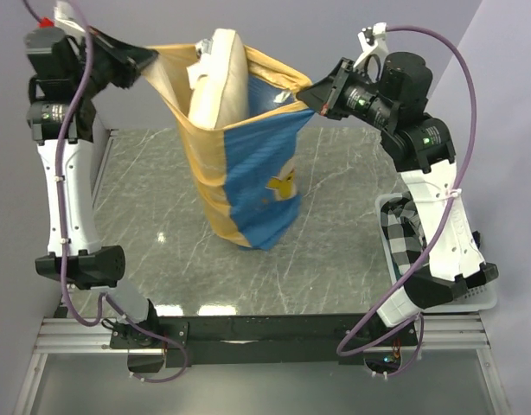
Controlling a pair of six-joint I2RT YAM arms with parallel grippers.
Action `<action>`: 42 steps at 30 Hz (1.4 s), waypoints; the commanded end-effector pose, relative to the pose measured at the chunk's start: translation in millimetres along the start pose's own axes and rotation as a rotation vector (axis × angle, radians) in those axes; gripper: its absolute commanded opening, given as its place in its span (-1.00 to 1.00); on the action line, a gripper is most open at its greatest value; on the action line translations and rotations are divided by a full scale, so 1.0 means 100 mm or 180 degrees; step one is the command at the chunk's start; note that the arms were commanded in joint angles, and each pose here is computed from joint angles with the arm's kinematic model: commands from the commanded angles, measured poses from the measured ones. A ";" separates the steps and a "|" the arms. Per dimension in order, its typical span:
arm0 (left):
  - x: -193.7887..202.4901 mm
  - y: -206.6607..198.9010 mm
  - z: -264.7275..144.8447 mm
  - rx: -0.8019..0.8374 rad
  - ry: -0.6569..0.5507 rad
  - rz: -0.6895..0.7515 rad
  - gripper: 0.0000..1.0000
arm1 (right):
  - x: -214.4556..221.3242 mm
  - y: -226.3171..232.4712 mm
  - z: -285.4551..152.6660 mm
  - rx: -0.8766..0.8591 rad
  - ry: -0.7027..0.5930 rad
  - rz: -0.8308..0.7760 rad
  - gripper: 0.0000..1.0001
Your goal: Put the pillow into the pillowcase
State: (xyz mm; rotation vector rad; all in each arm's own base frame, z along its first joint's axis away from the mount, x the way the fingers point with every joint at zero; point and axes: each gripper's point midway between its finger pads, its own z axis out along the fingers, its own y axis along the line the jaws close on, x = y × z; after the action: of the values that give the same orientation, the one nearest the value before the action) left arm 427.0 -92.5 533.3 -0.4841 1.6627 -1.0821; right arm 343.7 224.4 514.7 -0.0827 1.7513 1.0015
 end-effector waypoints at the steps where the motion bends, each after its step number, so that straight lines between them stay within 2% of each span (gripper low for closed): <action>1: -0.63 -1.18 -0.73 0.1293 -0.0680 0.0111 -0.98 | -0.22 0.12 -0.12 -0.0100 -0.0264 -0.0199 -1.00; 6: -0.81 -1.46 -0.83 0.1623 -0.0749 0.0182 -0.98 | -0.26 0.39 -0.16 -0.0411 -0.0270 -0.0136 -1.00; 11: -1.27 -1.45 -1.30 0.1861 -0.1165 0.0114 -0.98 | -0.13 0.94 -0.01 -0.1117 -0.0130 -0.0031 -1.00; 13: -1.34 -1.47 -1.32 0.1909 -0.1180 0.0074 -0.98 | -0.19 0.89 -0.04 -0.1086 -0.0196 0.0010 -1.00; 15: -1.21 -1.37 -1.07 0.1871 -0.0961 0.0106 -0.98 | -0.34 0.68 -0.09 -0.0933 -0.0303 0.0034 -1.00; 17: -0.98 -1.06 -0.67 0.1534 -0.0680 -0.0088 -0.98 | -0.46 0.57 -0.16 -0.0943 -0.0387 0.0086 -1.00; 18: -0.72 -1.02 -0.47 0.1480 -0.0522 0.0062 -0.98 | -0.57 0.43 -0.20 -0.0834 -0.0484 0.0139 -1.00; 20: -0.39 -0.76 -0.19 0.1309 -0.0315 -0.0017 -0.98 | -0.69 0.37 -0.30 -0.0778 -0.0622 0.0136 -1.00; 21: -0.16 -0.78 -0.10 0.1361 -0.0163 0.0023 -0.98 | -0.72 0.35 -0.31 -0.0782 -0.0651 0.0176 -1.00; 24: 0.00 -0.64 0.04 0.1265 0.0014 0.0028 -0.98 | -0.70 0.45 -0.27 -0.0921 -0.0559 0.0185 -1.00; 26: -0.10 -0.69 -0.01 0.1297 -0.0053 0.0081 -0.98 | -0.67 0.45 -0.23 -0.0938 -0.0568 0.0198 -1.00; 28: -0.42 -0.69 -0.18 0.1342 -0.0264 0.0014 -0.98 | -0.55 0.51 -0.16 -0.1013 -0.0480 0.0202 -1.00; 29: -0.58 -0.83 -0.34 0.1522 -0.0426 0.0096 -0.98 | -0.51 0.55 -0.12 -0.1024 -0.0459 0.0204 -1.00; 30: -0.85 -0.77 -0.48 0.1500 -0.0588 -0.0051 -0.98 | -0.48 0.61 -0.10 -0.1047 -0.0446 0.0135 -1.00; 31: -0.97 -0.80 -0.57 0.1550 -0.0653 -0.0063 -0.98 | -0.29 0.75 0.01 -0.1119 -0.0283 0.0155 -1.00; 33: -1.35 -0.89 -0.80 0.1676 -0.0844 -0.0109 -0.98 | -0.19 0.87 0.12 -0.1147 -0.0259 0.0069 -1.00; 36: -1.66 -1.06 -1.05 0.1966 -0.0977 -0.0169 -0.98 | -0.09 1.16 0.27 -0.1375 -0.0138 0.0097 -1.00; 40: -1.71 -1.10 -1.08 0.2042 -0.1036 -0.0192 -0.98 | 0.02 1.09 0.51 -0.1334 -0.0043 0.0135 -1.00; 42: -1.52 -1.02 -0.93 0.1921 -0.0918 -0.0087 -0.98 | 0.06 0.86 0.55 -0.1134 -0.0069 0.0110 -1.00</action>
State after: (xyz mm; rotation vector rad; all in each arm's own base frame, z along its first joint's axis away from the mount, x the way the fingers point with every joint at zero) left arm 409.9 44.7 680.5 -0.3882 1.0830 -1.3662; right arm 324.0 337.6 550.7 -0.3058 1.5957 1.4061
